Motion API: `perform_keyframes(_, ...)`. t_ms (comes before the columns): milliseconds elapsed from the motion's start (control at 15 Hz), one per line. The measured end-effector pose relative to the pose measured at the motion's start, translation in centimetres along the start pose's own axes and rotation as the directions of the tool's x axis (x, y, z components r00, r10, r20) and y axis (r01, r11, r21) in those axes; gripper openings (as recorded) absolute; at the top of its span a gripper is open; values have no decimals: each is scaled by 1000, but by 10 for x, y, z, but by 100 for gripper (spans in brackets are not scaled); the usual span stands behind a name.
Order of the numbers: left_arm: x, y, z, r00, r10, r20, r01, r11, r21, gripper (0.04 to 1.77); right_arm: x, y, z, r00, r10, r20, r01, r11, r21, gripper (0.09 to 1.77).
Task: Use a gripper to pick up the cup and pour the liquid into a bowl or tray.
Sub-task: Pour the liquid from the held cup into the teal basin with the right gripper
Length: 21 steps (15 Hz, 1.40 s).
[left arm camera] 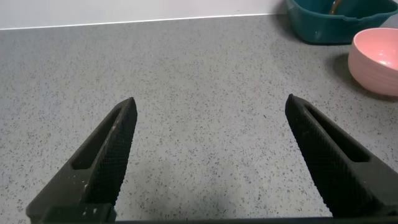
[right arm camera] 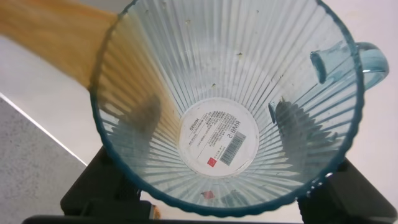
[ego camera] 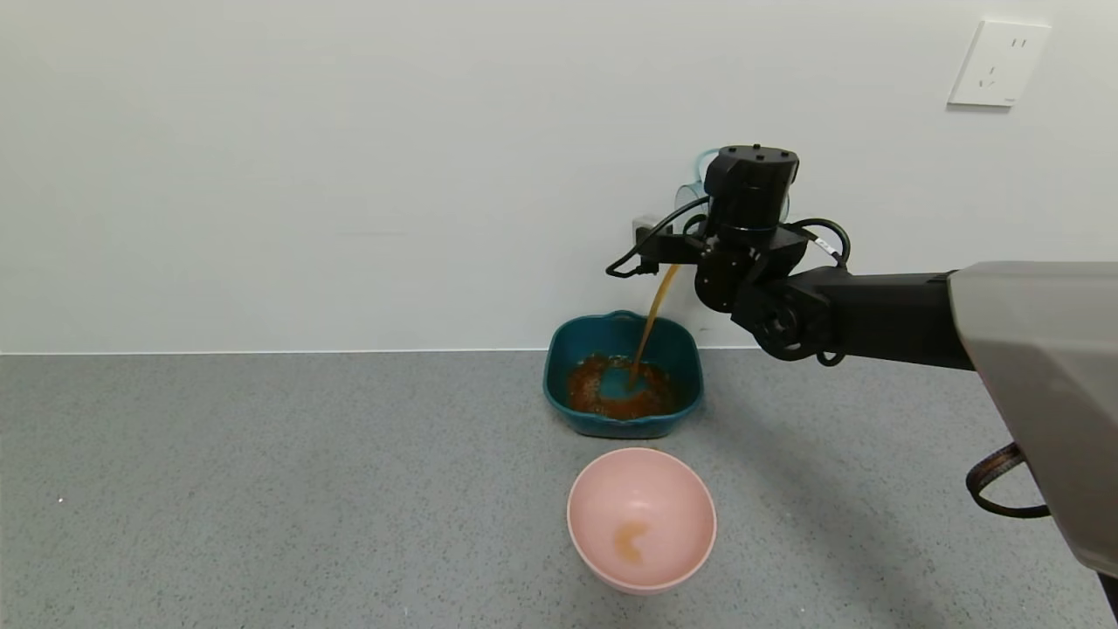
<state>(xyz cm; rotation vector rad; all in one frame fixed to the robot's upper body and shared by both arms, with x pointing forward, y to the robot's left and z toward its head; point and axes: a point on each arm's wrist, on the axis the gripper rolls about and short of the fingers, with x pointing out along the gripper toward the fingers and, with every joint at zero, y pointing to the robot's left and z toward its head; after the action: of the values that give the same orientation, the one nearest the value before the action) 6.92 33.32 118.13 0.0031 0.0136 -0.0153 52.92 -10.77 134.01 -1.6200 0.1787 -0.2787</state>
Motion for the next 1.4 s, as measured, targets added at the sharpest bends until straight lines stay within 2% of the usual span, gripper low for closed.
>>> perform_keyframes(400, 0, 0, 0, 1000, 0, 0, 0, 1000, 0, 172, -1, -2, 1, 1000, -17, 2, 17, 999, -47, 134)
perform_keyframes(933, 0, 0, 0, 1000, 0, 0, 0, 1000, 0, 172, -3, -4, 1, 1000, -20, 14, 21, 999, -37, 134)
perform_keyframes(1133, 0, 0, 0, 1000, 0, 0, 0, 1000, 0, 172, -4, -8, -1, 1000, -21, 11, 21, 1000, 6, 134)
perform_keyframes(1400, 0, 0, 0, 1000, 0, 0, 0, 1000, 0, 172, -6, -14, -4, 1000, -22, 8, 20, 984, 175, 134)
